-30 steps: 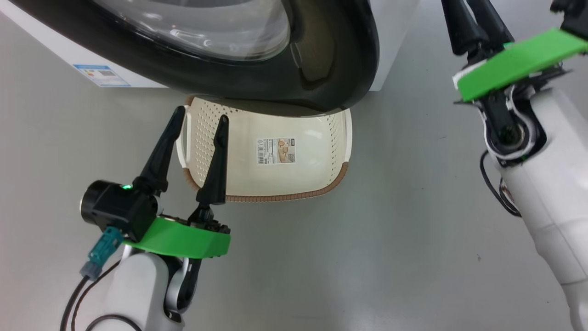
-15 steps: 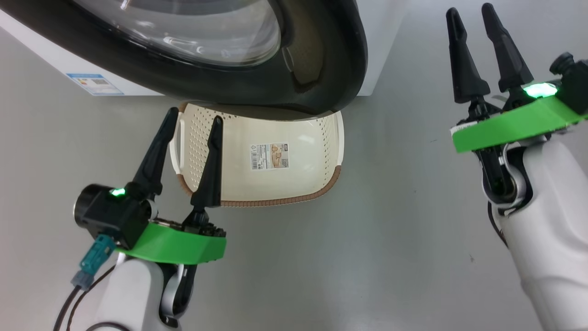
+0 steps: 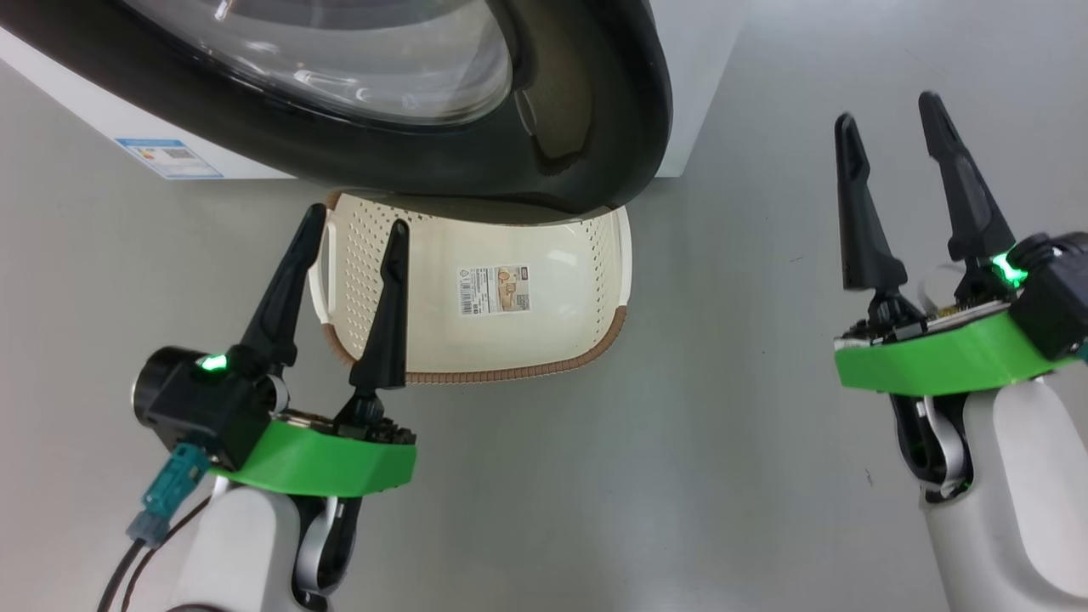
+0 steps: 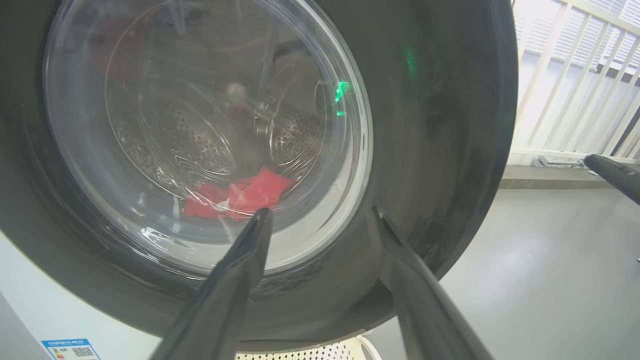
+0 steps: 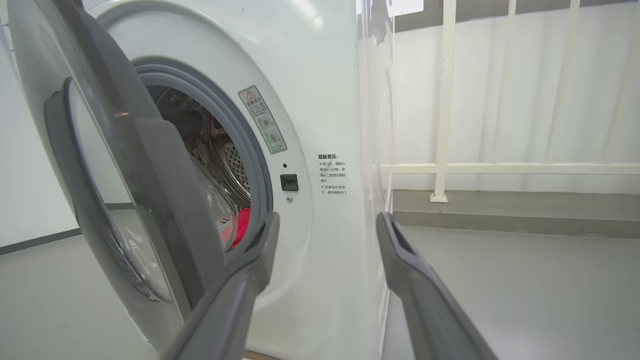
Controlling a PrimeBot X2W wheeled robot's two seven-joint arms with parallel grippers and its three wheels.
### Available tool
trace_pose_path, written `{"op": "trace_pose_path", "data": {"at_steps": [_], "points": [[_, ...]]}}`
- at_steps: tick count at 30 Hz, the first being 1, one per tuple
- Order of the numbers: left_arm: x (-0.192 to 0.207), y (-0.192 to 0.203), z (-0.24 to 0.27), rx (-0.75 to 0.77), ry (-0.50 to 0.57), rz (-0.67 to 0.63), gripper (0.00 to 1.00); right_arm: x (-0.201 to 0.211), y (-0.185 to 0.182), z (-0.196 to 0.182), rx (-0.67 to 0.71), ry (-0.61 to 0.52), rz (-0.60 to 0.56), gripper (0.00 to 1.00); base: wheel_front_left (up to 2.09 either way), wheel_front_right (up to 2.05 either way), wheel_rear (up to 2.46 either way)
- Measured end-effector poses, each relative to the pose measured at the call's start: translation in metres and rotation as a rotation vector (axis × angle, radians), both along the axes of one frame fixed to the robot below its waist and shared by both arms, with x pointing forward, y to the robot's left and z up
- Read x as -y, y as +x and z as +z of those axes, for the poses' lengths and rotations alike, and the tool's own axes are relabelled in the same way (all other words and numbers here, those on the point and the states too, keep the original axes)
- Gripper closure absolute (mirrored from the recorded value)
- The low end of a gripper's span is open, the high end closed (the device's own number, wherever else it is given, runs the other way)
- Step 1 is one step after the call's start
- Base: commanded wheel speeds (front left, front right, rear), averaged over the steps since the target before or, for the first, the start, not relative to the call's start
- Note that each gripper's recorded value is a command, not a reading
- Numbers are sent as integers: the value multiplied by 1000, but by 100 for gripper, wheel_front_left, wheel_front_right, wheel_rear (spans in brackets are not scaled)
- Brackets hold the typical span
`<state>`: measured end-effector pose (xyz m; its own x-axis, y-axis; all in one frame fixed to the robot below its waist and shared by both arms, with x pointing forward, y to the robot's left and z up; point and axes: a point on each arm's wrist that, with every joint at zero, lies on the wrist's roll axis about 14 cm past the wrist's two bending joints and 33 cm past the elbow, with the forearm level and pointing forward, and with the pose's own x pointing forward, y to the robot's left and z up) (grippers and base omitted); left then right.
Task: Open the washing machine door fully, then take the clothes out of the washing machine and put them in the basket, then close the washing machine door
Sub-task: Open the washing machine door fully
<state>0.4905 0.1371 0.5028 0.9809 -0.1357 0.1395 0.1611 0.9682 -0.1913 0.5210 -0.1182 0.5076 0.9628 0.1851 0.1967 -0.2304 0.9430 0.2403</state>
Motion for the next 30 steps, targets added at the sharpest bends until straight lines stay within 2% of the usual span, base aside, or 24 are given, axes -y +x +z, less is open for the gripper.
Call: {"op": "trace_pose_path", "data": {"at_steps": [6, 19, 30], "points": [[0, 1, 1, 5, -1, 0, 0, -4, -11, -4, -7, -27, 15, 0, 0, 0, 0], [-2, 1, -6, -12, 6, 5, 0, -18, -29, -37, -97, -60, 60, 0, 0, 0, 0], [0, 2, -11, -22, 21, -3, 0, -19, -29, -35, -89, -59, 64, 0, 0, 0, 0]]}}
